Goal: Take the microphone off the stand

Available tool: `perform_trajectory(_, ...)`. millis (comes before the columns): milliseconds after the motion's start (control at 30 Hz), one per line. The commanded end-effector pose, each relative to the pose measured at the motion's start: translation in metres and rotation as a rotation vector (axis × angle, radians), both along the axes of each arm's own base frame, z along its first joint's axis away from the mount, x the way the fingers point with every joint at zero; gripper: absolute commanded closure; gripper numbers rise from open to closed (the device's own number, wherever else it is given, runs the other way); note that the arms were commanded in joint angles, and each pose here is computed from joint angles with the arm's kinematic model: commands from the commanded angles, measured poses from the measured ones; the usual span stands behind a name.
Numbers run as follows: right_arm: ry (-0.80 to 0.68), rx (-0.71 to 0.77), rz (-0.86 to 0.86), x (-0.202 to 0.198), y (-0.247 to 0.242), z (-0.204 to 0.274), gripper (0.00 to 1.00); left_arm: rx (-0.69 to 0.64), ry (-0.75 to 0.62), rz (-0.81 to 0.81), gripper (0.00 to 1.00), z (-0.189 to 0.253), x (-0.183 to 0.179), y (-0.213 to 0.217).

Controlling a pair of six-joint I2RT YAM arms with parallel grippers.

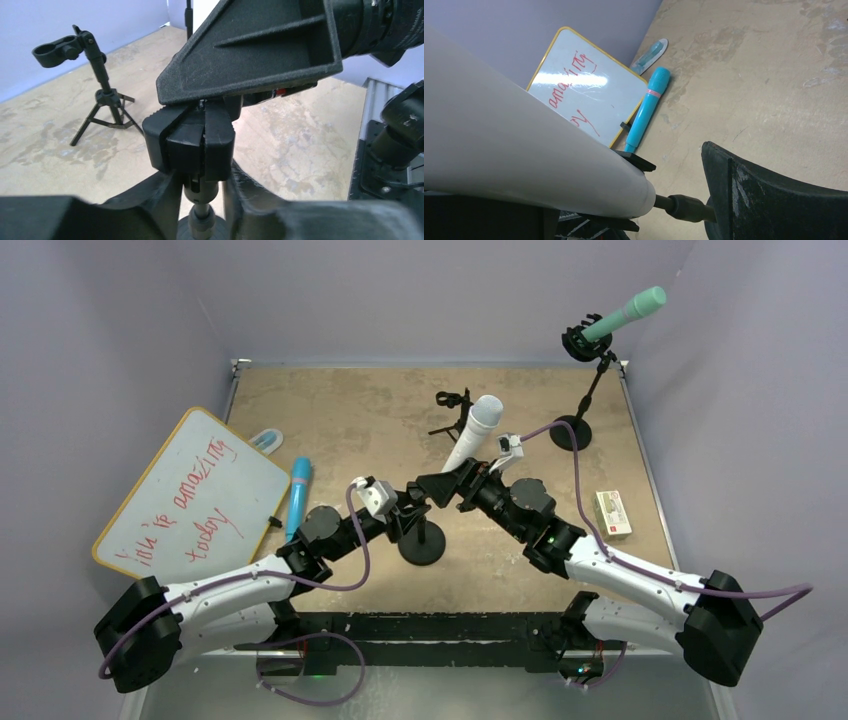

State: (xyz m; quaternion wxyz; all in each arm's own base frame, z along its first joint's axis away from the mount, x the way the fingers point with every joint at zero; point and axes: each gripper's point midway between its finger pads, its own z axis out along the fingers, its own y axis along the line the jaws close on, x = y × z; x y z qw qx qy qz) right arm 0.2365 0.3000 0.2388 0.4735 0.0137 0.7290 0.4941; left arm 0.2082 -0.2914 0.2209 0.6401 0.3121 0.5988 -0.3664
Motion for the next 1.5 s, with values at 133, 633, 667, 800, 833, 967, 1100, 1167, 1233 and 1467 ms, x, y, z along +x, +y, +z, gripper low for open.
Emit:
perform_trajectory(133, 0.123, -0.233, 0.019, -0.012, -0.012, -0.073, 0.01, -0.010, 0.009, 0.036, 0.94, -0.003, 0.005, 0.003)
perform_trajectory(633, 0.199, -0.290, 0.050, -0.014, -0.005, -0.124, 0.02, 0.071, 0.128, 0.044, 1.00, -0.065, 0.003, 0.005)
perform_trajectory(667, 0.206, -0.292, 0.053, -0.015, -0.005, -0.126, 0.02, 0.072, 0.135, 0.042, 1.00, -0.068, 0.002, 0.005)
perform_trajectory(800, 0.209, -0.289, 0.059, -0.015, -0.004, -0.127, 0.02, 0.057, 0.146, 0.047, 0.99, -0.070, 0.002, 0.006)
perform_trajectory(833, 0.206, -0.287, 0.056, -0.015, -0.004, -0.125, 0.02, 0.057, 0.147, 0.047, 0.94, -0.070, 0.002, 0.005)
perform_trajectory(967, 0.187, -0.276, 0.060, -0.013, -0.002, -0.113, 0.02, 0.071, 0.156, 0.046, 0.71, -0.069, 0.003, 0.004)
perform_trajectory(1100, 0.165, -0.266, 0.061, -0.011, 0.000, -0.095, 0.01, 0.064, 0.156, 0.048, 0.58, -0.062, 0.002, 0.006)
perform_trajectory(1167, 0.145, -0.256, 0.060, -0.011, 0.000, -0.083, 0.01, 0.056, 0.154, 0.049, 0.56, -0.058, 0.001, 0.007)
perform_trajectory(1233, 0.106, -0.240, 0.056, -0.009, -0.001, -0.066, 0.01, 0.047, 0.146, 0.055, 0.54, -0.052, 0.001, 0.009)
perform_trajectory(1467, -0.005, -0.216, 0.018, -0.004, -0.009, -0.017, 0.01, 0.042, 0.140, 0.050, 0.50, -0.040, -0.002, 0.011)
